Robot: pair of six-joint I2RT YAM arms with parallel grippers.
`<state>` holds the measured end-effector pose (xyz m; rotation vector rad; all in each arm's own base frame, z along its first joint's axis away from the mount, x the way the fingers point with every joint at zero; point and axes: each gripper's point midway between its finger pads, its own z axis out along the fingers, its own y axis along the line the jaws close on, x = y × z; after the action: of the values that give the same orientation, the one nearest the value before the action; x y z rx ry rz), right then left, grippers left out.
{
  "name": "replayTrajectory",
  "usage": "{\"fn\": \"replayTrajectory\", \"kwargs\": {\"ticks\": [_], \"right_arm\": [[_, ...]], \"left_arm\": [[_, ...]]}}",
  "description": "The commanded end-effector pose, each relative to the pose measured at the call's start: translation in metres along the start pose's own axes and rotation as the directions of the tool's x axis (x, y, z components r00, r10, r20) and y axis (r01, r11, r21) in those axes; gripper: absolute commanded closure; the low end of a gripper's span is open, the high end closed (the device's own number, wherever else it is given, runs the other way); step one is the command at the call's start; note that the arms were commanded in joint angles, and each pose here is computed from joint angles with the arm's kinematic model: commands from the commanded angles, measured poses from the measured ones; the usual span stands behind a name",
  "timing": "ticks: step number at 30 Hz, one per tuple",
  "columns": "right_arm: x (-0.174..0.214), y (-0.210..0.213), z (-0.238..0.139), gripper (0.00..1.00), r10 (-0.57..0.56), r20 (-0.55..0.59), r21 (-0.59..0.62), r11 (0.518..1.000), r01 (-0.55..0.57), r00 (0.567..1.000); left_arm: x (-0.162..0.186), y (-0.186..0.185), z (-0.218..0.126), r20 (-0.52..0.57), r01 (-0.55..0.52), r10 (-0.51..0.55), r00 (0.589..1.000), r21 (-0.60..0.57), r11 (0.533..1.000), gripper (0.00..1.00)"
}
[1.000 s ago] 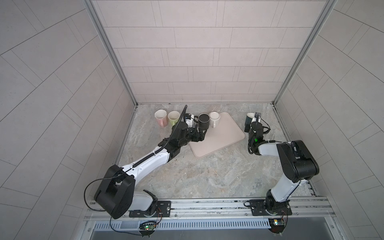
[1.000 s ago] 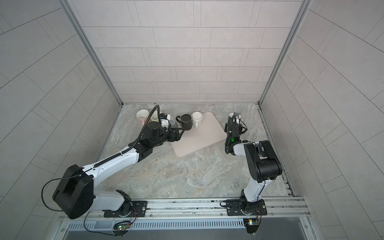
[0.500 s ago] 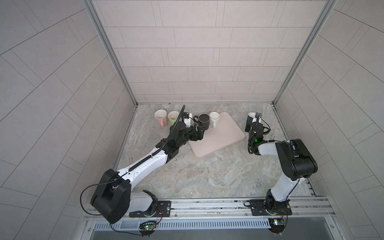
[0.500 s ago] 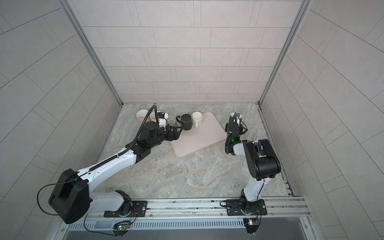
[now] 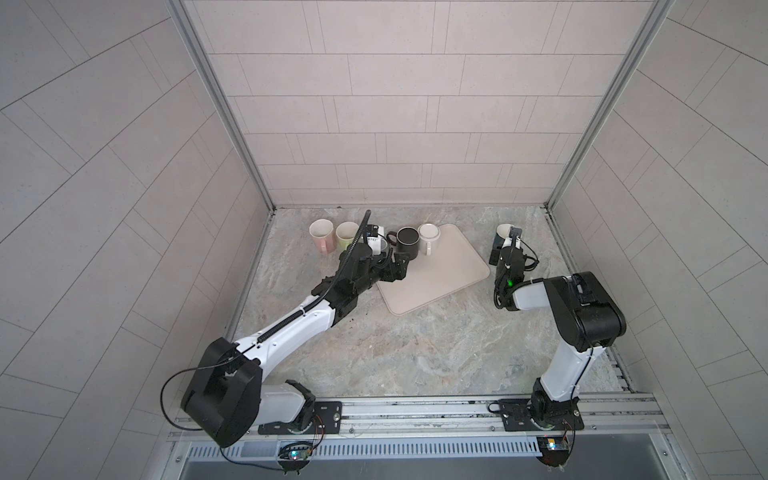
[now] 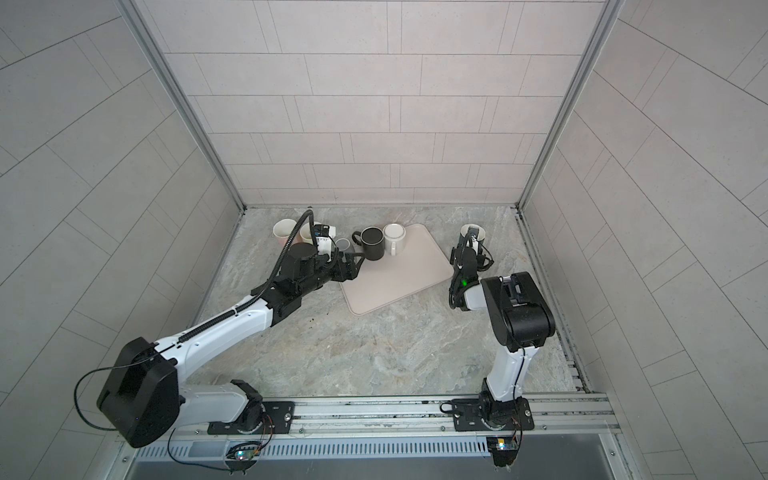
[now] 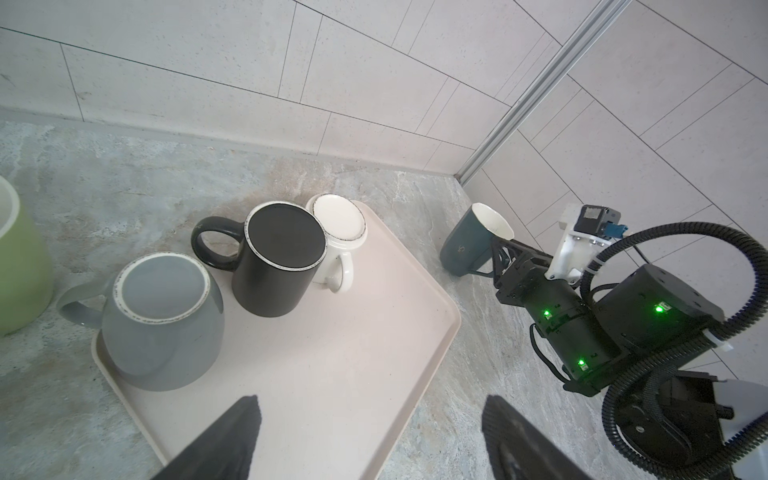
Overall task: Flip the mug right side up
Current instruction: 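Set the dark green mug upright on the table and open the right gripper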
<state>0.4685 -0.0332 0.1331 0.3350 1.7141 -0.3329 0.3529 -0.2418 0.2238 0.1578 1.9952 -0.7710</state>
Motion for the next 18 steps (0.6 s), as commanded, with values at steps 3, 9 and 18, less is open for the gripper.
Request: {"fn": "replayTrajectory", "kwargs": {"ticks": [3, 9, 18], "right_arm": [[0.000, -0.007, -0.002, 0.38, 0.009, 0.023, 0.027, 1.000, -0.010, 1.000], [-0.001, -0.005, -0.004, 0.03, 0.008, 0.044, 0.010, 1.000, -0.008, 0.999], [-0.015, 0.002, -0.018, 0.01, -0.079, 0.046, 0.012, 0.997, 0.079, 0.996]], "left_arm": [[-0.001, 0.004, 0.000, 0.008, -0.012, 0.012, 1.000, -0.011, 1.000, 0.10], [0.000, 0.007, 0.000, 0.005, -0.012, 0.012, 1.000, -0.018, 1.000, 0.10], [0.014, 0.019, 0.011, -0.073, -0.002, -0.004, 0.997, -0.070, 0.998, 0.07]]}}
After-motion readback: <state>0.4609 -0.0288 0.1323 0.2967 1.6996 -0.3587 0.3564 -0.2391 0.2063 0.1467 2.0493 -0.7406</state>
